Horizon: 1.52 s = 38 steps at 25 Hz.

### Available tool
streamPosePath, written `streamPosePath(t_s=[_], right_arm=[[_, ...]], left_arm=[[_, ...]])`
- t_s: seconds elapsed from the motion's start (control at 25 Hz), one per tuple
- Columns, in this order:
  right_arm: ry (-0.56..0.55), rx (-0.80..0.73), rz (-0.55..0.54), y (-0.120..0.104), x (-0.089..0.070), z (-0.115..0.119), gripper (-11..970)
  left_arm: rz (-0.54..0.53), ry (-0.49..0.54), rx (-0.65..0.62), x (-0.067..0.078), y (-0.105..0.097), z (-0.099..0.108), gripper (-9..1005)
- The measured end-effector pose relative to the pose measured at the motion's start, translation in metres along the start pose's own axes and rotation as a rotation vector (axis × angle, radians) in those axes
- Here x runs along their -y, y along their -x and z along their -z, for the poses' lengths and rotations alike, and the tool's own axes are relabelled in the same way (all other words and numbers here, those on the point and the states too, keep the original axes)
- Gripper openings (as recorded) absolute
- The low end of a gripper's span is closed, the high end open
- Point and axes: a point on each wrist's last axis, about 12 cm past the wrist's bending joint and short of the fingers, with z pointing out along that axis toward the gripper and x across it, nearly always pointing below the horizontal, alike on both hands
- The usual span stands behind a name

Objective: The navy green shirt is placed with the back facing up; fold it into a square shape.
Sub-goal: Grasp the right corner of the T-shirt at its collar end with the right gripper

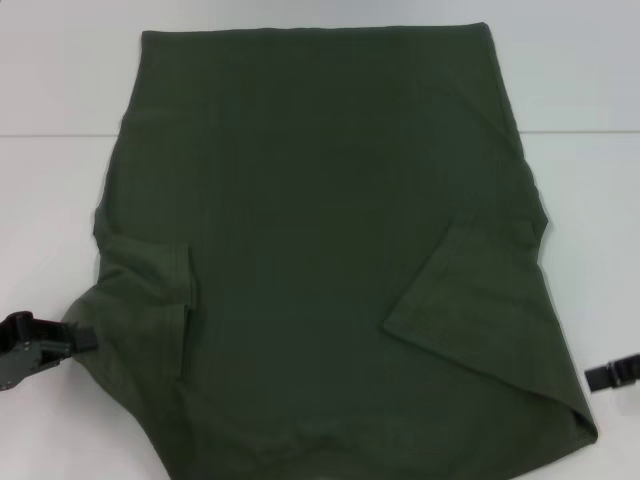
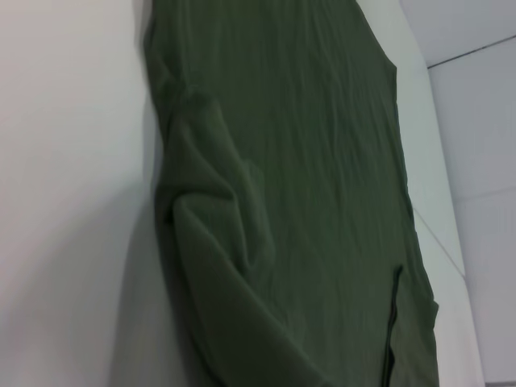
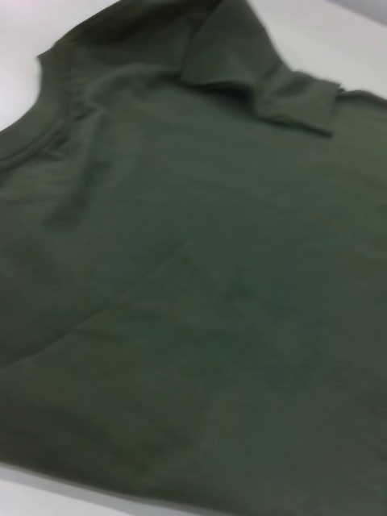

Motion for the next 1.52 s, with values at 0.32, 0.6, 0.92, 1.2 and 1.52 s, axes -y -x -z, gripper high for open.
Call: streamPosePath(t_s=[0.32,0.6,0.92,1.2,1.52], right_arm=[[-0.019,-0.028,-0.064,-0.011,0.004,-0.007,580],[-0.074,-0.037,-0.117,-0.01,0.008,-0.012,580],[-0.063,-0.049,-0.101,-0.01,0.004,-0.024,580],[-0.065,-0.065,-0.088,-0.01,0.001,-0.029,579],[-0.077,-0.079,-0.075,-0.007,-0.001,-0.034,579]], left_arm=[[0.002,0.01,0.01,-0.001,0.002,-0.001,14],[0.006,0.006,0.012,0.0,0.001,-0.002,14],[0.021,0.007,0.013,-0.004,-0.001,-0.004,14],[0.021,0.007,0.017,-0.004,-0.001,-0.003,14],[0.017,0.006,0.017,-0.003,0.001,-0.003,14]])
